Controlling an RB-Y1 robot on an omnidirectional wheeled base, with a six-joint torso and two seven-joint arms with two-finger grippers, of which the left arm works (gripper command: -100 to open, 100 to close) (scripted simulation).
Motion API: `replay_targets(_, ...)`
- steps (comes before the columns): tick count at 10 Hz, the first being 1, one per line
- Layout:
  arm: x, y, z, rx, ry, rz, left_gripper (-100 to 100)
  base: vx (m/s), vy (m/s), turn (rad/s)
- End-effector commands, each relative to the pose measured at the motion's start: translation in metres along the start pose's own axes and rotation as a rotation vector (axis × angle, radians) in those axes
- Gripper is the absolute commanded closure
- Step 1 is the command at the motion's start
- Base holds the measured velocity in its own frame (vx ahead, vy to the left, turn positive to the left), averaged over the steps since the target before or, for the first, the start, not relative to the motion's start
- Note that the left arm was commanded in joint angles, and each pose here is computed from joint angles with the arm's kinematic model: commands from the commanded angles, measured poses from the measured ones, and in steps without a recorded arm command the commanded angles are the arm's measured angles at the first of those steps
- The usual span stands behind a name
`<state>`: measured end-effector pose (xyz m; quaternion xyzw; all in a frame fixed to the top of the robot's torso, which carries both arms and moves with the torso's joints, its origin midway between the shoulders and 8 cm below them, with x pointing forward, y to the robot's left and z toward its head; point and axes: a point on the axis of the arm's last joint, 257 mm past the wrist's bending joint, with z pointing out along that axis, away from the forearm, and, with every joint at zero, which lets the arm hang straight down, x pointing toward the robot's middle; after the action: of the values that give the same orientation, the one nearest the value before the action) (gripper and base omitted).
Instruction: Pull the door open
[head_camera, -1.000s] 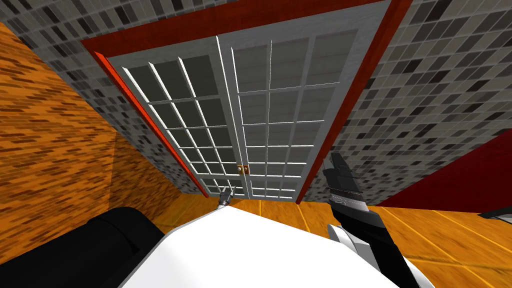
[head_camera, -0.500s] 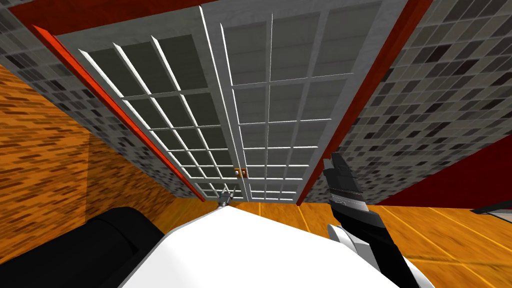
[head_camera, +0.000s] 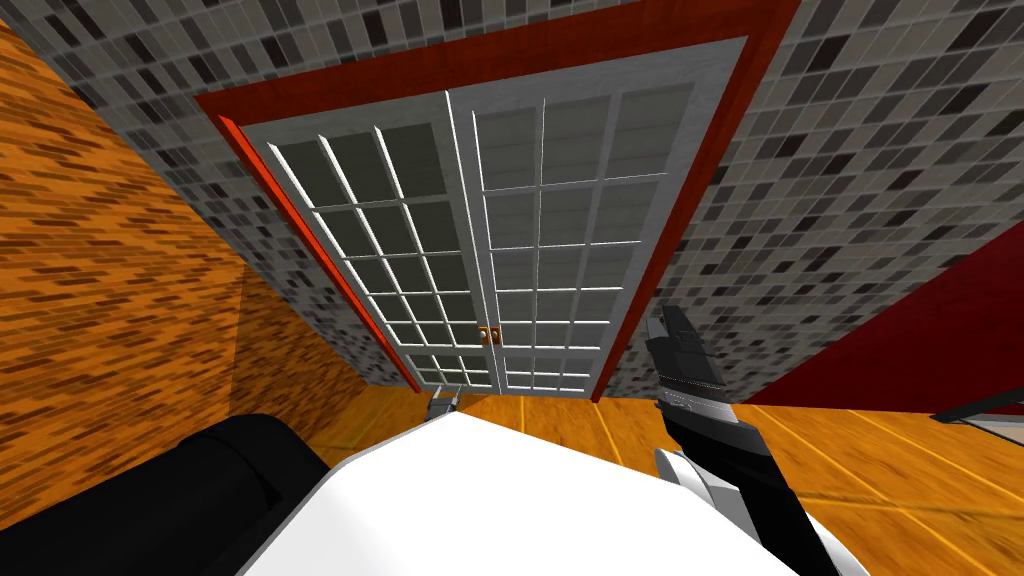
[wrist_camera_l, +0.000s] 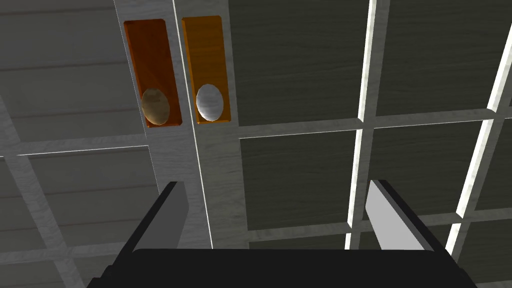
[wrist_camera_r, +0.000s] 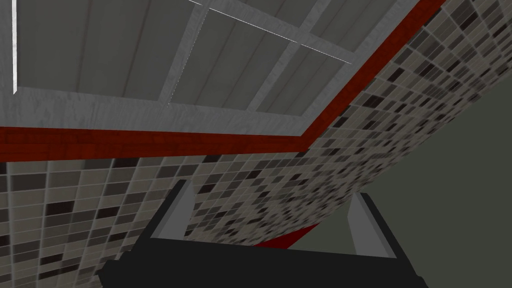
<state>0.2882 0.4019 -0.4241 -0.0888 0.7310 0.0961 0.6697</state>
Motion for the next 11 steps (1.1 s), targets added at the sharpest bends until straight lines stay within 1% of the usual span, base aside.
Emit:
replay_targets(1, 0.010, 0.016, -0.0093, -0.033, 0.029, 0.013, -100, -0.184, 0.038, 0.015)
replay_targets(3, 0.022, 0.038, -0.0236, -0.079, 0.068, 0.028, -100, -0.188, 0.026, 0.008)
replay_targets(4, 0.022, 0.038, -0.0236, -0.079, 0.068, 0.028, -100, -0.130, 0.007, 0.001)
replay_targets(5, 0.026, 0.044, -0.0282, -0.093, 0.079, 0.033, -100, -0.084, 0.006, 0.001)
replay_targets(6, 0.035, 0.062, -0.0401, -0.132, 0.109, 0.045, -100, -0.140, 0.020, -0.011)
replay_targets(7, 0.039, 0.070, -0.0462, -0.151, 0.123, 0.051, -100, -0.175, 0.029, -0.010)
replay_targets(9, 0.049, 0.094, -0.0628, -0.208, 0.162, 0.066, -100, -0.178, 0.016, -0.034)
replay_targets(10, 0.049, 0.094, -0.0628, -0.208, 0.162, 0.066, -100, -0.123, 0.033, -0.011)
replay_targets(11, 0.053, 0.102, -0.0687, -0.230, 0.175, 0.072, -100, -0.078, 0.024, -0.031)
